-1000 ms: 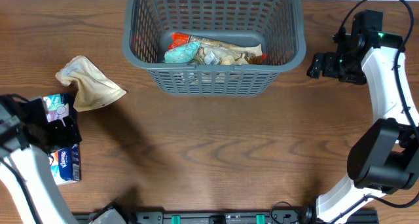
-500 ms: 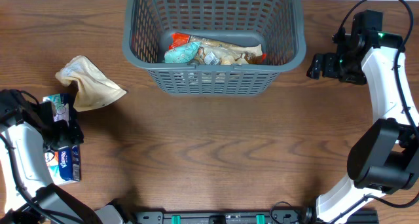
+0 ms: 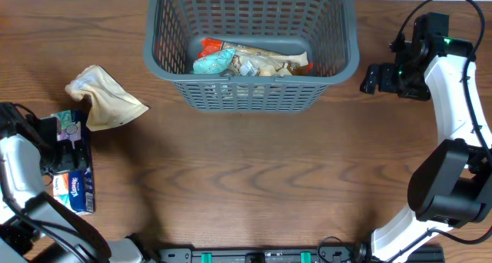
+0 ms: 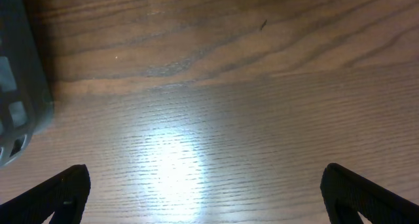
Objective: Pack container
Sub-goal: 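Grasp the strip of Kleenex tissue packs with the left gripper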
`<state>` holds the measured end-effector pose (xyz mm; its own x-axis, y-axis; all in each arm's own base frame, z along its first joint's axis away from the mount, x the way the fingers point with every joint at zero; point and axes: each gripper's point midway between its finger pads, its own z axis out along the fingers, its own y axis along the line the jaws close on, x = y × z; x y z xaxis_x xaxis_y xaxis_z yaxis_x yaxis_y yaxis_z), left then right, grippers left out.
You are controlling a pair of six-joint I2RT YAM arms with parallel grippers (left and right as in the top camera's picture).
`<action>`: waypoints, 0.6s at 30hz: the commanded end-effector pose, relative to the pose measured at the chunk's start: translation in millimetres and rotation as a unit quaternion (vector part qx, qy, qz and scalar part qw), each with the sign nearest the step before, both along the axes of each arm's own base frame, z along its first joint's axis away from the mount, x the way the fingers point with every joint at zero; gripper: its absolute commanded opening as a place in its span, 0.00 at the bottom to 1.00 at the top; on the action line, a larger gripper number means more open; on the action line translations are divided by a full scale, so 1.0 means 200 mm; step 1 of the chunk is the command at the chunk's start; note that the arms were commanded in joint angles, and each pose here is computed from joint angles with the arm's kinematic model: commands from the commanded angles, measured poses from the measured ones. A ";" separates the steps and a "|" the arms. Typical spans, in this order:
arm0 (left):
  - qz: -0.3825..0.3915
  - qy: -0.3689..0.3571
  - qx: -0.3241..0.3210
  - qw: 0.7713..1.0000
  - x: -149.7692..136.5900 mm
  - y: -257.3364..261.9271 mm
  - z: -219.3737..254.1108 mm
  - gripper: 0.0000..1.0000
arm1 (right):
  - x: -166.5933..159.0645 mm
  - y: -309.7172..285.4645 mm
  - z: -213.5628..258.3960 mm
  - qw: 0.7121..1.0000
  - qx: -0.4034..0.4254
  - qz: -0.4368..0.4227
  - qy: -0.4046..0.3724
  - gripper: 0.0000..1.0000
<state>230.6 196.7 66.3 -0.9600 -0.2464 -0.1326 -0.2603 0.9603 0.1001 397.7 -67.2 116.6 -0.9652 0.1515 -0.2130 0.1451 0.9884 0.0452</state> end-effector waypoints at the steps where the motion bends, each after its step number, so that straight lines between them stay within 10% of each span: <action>1: -0.018 0.009 0.002 1.000 0.02 0.03 -0.03 0.99 | 0.00 0.02 -0.01 1.000 0.003 0.009 0.003 0.99; 18: -0.010 0.036 -0.026 0.999 0.07 0.07 -0.31 0.93 | -0.03 0.03 -0.02 1.000 0.005 0.009 0.015 0.99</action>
<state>240.4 204.7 3.0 -0.9729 -0.2284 -0.0370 -0.2303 0.9714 0.0582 392.7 -66.2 115.6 -0.9694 0.1523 -0.1924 0.1461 0.9882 0.0461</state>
